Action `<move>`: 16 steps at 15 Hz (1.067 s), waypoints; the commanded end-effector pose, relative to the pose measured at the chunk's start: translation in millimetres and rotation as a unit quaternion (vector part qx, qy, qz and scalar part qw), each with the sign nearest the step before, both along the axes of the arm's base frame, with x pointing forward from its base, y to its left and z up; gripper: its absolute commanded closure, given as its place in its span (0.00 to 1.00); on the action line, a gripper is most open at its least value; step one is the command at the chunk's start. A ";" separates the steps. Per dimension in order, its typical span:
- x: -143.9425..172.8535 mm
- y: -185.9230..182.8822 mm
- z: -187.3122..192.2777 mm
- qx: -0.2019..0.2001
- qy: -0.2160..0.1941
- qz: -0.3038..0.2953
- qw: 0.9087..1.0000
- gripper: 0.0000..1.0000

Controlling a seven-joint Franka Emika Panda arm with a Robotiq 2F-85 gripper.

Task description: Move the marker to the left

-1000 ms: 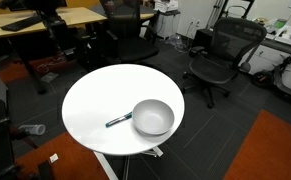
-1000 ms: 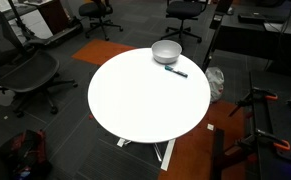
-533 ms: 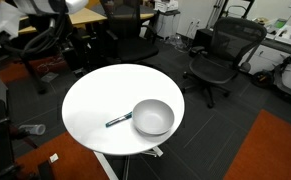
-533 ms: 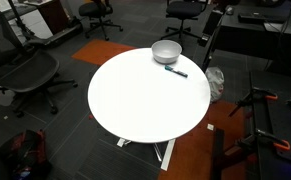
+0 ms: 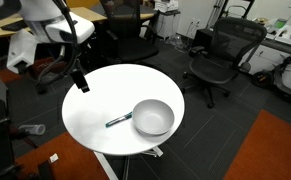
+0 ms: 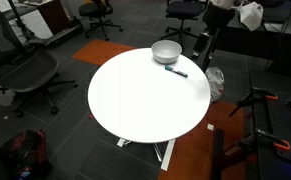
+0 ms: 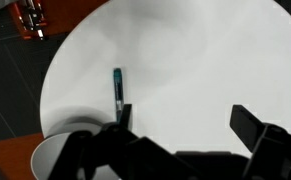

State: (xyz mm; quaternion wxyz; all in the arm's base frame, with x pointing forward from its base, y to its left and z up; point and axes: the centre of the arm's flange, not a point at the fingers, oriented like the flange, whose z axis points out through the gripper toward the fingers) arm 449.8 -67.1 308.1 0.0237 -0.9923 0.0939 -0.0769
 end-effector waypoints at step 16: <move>99.9 -68.6 -112.9 -0.041 0.048 -0.012 0.998 0.00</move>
